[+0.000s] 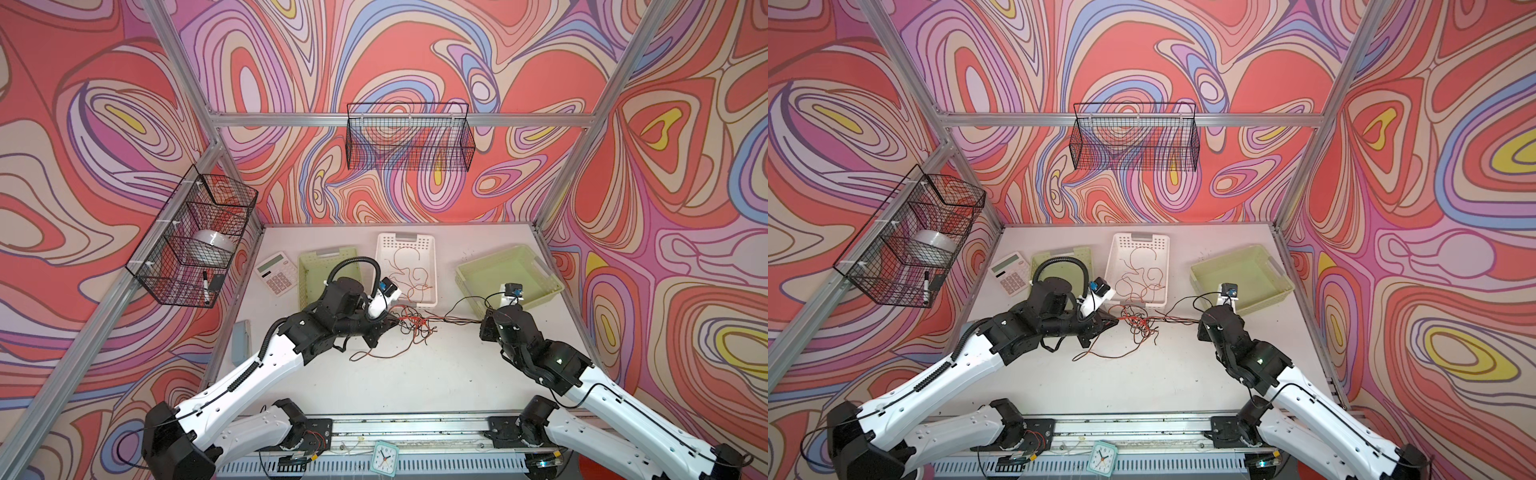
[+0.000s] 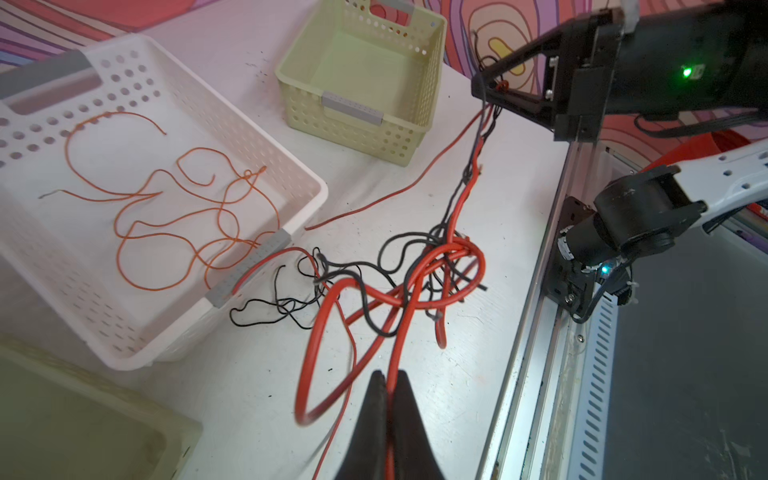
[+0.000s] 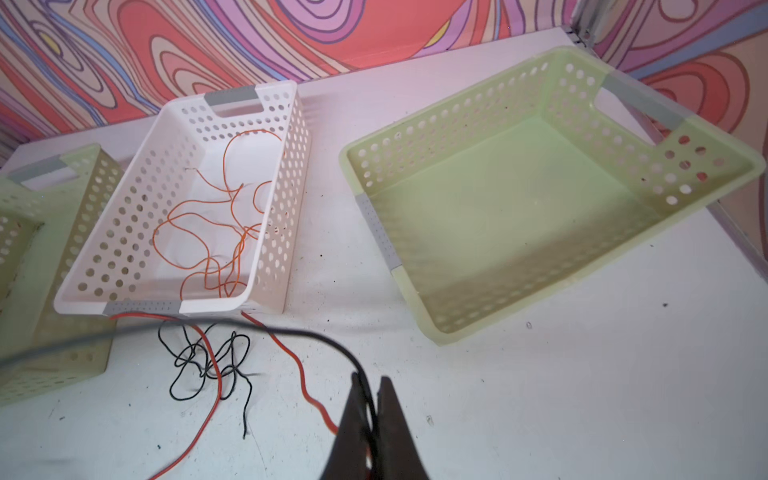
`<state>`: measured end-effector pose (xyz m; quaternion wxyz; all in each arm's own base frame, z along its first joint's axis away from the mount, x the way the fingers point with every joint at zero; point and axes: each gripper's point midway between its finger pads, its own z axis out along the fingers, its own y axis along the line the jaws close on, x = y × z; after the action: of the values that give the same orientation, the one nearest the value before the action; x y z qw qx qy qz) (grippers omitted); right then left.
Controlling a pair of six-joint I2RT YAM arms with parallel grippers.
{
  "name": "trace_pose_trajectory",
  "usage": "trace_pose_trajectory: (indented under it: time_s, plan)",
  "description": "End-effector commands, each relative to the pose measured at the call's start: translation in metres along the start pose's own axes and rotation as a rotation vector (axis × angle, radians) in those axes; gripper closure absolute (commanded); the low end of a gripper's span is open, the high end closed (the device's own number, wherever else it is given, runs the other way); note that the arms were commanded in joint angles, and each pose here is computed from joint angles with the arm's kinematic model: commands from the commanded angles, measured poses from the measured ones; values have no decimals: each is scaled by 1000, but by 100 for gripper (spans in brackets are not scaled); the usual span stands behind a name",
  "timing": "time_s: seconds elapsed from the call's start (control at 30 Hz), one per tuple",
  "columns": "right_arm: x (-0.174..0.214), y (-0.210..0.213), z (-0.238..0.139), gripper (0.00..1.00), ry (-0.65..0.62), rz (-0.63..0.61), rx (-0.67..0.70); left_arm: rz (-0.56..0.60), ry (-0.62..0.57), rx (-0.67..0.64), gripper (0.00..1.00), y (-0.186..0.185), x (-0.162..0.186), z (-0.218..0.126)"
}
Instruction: Untangle the cables
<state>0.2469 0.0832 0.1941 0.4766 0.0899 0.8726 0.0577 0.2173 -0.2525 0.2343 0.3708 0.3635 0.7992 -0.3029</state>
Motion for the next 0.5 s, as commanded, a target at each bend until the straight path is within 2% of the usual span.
trace_pose_trajectory:
  time_s: [0.0, 0.17, 0.3, 0.4, 0.47]
  plan:
    - [10, -38, -5, 100, 6, 28, 158, -13, 3, -109, 100, 23, 8, -20]
    - [16, -39, -5, 100, 57, 8, 173, -13, 20, -216, 100, 42, 11, -38]
    - [13, -43, -10, 100, 46, 14, 186, -23, -6, -271, 100, 51, 11, -56]
    - [17, -39, -9, 100, 65, 13, 157, -30, -33, -297, 100, 55, 10, -71]
    - [20, -19, -4, 100, 88, -16, 60, -22, -55, -274, 100, 50, 7, -76]
